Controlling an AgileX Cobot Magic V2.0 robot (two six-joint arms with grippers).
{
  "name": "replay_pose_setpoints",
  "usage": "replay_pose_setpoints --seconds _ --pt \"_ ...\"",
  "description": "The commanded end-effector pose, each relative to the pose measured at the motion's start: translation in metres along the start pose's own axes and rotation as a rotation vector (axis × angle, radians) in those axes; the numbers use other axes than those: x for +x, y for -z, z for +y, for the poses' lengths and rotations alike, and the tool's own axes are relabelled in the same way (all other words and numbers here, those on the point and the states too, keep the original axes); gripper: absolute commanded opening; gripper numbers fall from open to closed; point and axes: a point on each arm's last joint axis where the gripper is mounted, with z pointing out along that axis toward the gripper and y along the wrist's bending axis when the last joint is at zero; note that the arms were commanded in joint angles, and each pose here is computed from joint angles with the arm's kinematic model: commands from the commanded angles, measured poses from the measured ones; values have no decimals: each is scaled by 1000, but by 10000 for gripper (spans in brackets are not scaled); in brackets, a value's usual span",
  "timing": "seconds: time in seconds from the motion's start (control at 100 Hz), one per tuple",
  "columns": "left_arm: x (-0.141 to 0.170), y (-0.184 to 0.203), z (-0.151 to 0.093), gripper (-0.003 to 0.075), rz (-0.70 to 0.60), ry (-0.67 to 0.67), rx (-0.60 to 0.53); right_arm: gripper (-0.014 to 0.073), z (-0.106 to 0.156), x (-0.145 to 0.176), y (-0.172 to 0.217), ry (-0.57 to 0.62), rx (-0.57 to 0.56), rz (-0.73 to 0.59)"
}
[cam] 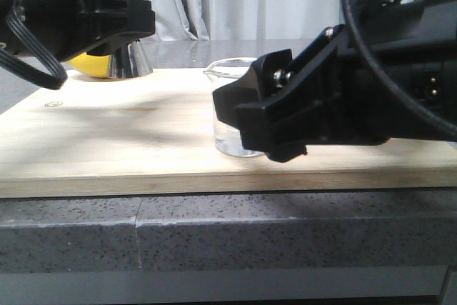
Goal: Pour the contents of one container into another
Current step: 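Move the right gripper to the glass beaker and close around it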
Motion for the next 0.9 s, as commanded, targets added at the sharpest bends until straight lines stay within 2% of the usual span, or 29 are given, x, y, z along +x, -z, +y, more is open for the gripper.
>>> replay_pose_setpoints --seconds 0.0,0.32,0.89 --pt "-24 3 -2 -19 -145 2 15 503 -1 -20 -1 -2 16 -131" --pt "-24 3 -2 -19 -145 2 15 503 1 -14 -7 27 11 -126" --pt "-24 3 -2 -19 -145 2 15 503 4 -9 -14 8 4 -160"
